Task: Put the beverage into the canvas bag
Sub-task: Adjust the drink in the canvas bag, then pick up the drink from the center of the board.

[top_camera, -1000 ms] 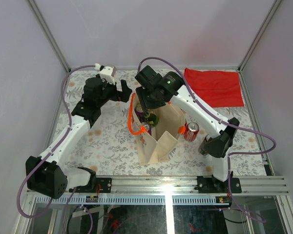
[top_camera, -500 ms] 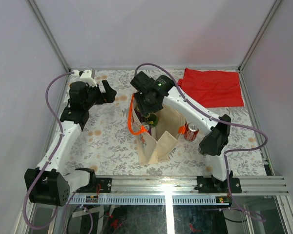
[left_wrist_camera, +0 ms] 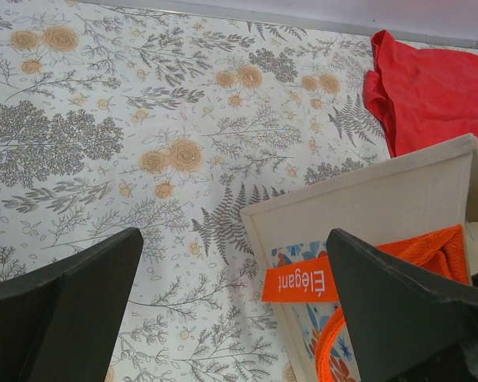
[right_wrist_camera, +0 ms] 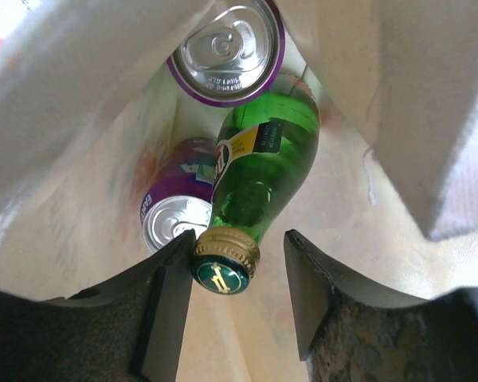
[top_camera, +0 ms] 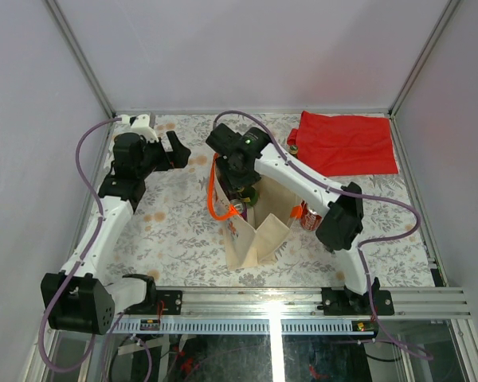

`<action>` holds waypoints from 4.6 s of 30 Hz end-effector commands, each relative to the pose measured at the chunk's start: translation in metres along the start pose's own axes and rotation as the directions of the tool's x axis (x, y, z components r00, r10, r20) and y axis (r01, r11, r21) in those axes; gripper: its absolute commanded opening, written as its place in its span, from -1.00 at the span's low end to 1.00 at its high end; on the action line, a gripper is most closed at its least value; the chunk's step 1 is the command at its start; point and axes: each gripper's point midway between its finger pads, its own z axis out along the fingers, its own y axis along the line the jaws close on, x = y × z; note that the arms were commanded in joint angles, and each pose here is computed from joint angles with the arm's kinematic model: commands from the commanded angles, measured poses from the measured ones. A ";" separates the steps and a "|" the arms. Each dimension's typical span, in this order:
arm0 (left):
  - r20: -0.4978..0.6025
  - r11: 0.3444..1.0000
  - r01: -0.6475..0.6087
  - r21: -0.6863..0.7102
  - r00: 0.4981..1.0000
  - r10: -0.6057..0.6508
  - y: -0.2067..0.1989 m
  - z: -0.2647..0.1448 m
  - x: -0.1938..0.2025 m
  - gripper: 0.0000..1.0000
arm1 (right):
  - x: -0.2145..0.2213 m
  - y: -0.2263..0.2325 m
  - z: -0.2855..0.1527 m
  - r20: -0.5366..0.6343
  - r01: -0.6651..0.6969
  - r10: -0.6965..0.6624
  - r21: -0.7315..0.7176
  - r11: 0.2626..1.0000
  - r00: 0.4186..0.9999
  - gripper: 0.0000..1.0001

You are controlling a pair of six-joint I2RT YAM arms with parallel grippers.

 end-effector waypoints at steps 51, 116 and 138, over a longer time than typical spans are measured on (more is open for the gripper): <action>0.005 0.999 -0.006 0.037 1.000 0.005 -0.004 0.008 -0.008 0.99 | -0.067 0.002 -0.035 0.032 -0.231 0.263 -0.384 0.894 0.964 -1.00; -0.009 0.999 -0.002 0.037 1.000 0.002 -0.006 0.004 -0.007 0.99 | -0.092 -0.051 -0.082 0.331 -0.144 0.178 -0.123 0.982 0.927 0.19; -0.016 0.999 -0.007 0.039 1.000 0.007 -0.006 0.009 -0.009 0.99 | -0.013 -0.256 -0.156 0.441 -0.527 0.386 0.261 0.809 0.810 1.00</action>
